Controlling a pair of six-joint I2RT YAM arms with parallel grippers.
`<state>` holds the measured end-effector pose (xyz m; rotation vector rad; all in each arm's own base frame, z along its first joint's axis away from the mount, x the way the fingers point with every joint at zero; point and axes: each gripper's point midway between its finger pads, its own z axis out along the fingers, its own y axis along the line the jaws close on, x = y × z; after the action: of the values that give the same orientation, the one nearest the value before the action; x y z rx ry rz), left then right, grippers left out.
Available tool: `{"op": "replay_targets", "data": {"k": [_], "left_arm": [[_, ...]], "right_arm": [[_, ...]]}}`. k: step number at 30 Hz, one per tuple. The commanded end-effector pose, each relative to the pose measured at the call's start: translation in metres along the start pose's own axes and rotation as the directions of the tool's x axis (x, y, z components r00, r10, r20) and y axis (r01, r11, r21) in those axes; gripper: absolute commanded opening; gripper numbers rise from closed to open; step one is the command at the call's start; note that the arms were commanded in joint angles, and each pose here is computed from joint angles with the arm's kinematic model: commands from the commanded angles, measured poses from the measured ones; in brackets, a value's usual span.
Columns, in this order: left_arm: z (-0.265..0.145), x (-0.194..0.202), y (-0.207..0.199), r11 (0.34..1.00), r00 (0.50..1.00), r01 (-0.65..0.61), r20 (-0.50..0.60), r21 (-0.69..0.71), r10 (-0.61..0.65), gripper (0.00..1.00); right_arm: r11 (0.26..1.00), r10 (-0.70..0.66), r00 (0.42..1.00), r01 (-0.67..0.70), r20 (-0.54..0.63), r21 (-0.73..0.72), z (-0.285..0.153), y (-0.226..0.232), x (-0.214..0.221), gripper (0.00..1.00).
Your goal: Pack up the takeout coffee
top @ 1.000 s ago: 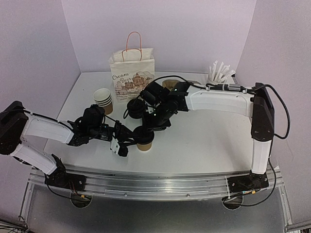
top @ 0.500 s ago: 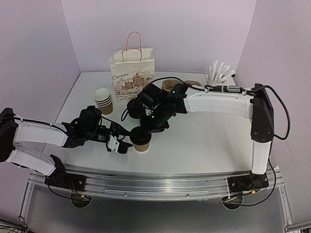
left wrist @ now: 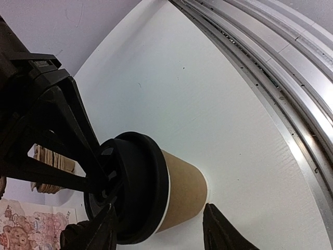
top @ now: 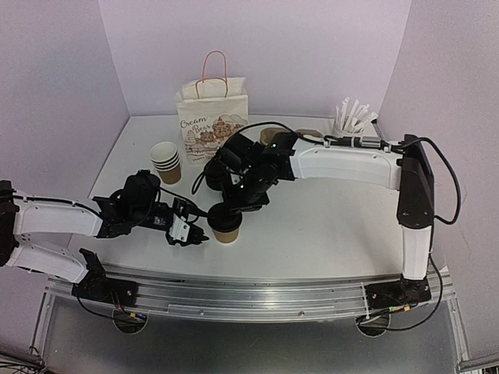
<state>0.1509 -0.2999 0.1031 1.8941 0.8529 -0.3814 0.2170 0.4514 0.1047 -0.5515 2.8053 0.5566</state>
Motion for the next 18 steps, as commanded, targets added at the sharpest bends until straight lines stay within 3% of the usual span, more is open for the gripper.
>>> {"op": "replay_targets", "data": {"k": [1, 5, 7, 8, 10, 12, 14, 18], "left_arm": [[-0.011, -0.016, 0.010, 0.999, 0.998, 0.054, 0.022, -0.001, -0.054, 0.58], [-0.018, -0.023, 0.019, 0.992, 0.992, 0.126, 0.030, -0.031, -0.125, 0.60], [-0.020, -0.022, 0.037, 0.960, 0.964, 0.264, 0.017, -0.090, -0.264, 0.59], [-0.021, -0.018, 0.052, 0.917, 0.927, 0.372, 0.003, -0.142, -0.375, 0.57], [-0.025, -0.006, 0.077, 0.739, 0.760, 0.629, -0.009, -0.240, -0.650, 0.53], [-0.027, 0.003, 0.083, 0.529, 0.551, 0.800, -0.002, -0.283, -0.835, 0.48], [-0.030, 0.002, 0.078, 0.362, 0.384, 0.893, 0.033, -0.268, -0.923, 0.44], [-0.035, 0.015, 0.063, 0.076, 0.111, 0.959, 0.115, -0.272, -0.987, 0.41]], "right_arm": [[0.998, -0.011, 1.000, 0.012, -0.009, 0.061, 0.002, -0.010, 0.000, 0.35], [0.998, -0.013, 1.000, 0.014, -0.014, 0.065, 0.004, -0.011, 0.001, 0.35], [0.998, -0.014, 1.000, 0.015, -0.013, 0.064, 0.003, -0.011, 0.000, 0.35], [0.998, -0.015, 1.000, 0.016, -0.011, 0.062, 0.003, -0.010, 0.000, 0.35], [0.998, -0.016, 1.000, 0.017, -0.003, 0.065, 0.002, -0.010, -0.002, 0.35], [0.997, -0.018, 1.000, 0.018, 0.003, 0.069, 0.001, -0.010, -0.004, 0.35], [0.997, -0.018, 1.000, 0.017, 0.006, 0.070, 0.002, -0.010, -0.005, 0.35], [0.997, -0.007, 1.000, 0.007, 0.000, 0.075, 0.004, -0.012, -0.002, 0.35]]}}
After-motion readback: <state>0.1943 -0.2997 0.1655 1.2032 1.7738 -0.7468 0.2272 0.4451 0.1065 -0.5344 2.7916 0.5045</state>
